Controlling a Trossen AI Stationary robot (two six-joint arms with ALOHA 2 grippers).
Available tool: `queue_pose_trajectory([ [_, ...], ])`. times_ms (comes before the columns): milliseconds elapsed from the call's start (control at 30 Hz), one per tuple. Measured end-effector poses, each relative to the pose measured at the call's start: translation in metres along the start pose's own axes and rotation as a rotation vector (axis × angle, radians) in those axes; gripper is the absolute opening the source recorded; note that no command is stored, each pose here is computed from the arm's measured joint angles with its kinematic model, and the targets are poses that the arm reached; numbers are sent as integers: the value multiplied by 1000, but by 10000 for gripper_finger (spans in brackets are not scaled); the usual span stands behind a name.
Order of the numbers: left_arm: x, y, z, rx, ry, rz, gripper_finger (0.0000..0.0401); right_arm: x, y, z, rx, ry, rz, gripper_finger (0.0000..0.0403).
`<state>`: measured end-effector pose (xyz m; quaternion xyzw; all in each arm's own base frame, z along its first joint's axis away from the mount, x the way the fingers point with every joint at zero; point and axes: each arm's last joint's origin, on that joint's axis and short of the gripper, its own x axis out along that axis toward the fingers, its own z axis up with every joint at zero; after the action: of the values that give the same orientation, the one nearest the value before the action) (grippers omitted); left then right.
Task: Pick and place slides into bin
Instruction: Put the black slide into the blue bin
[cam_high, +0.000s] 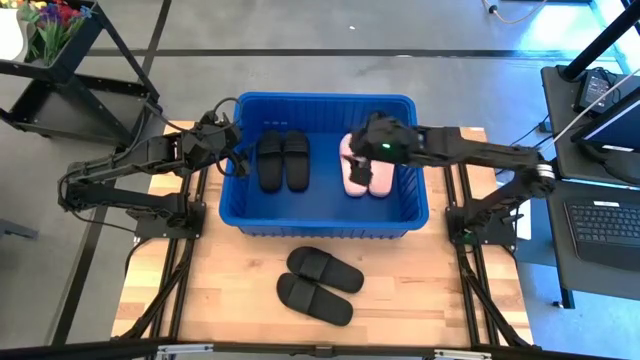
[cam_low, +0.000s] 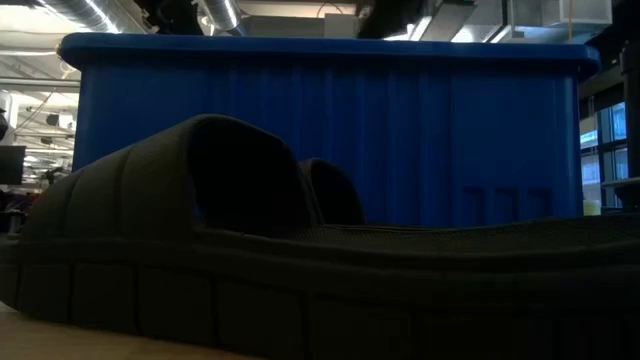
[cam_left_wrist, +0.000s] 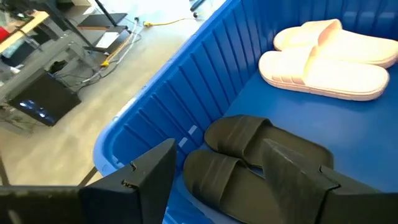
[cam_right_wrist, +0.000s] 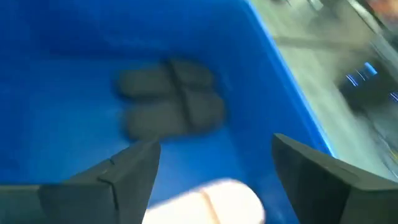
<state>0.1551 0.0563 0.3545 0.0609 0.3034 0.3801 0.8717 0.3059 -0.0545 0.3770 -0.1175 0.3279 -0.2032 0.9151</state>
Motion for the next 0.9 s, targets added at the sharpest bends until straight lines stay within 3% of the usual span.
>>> queue_pose_trajectory([
  [233,0,-1,0,1,1,-21,228,-54,51,19,-33,-185,293,304],
  [433,0,-1,-1,10,6,-22,228,-58,122,15,-208,-168,453,304],
  [667,0,-1,-1,-15,13,-22,228,-35,200,-6,-388,-63,399,304],
  [900,0,-1,-8,-31,73,-22,228,-3,254,-35,-614,30,418,288],
])
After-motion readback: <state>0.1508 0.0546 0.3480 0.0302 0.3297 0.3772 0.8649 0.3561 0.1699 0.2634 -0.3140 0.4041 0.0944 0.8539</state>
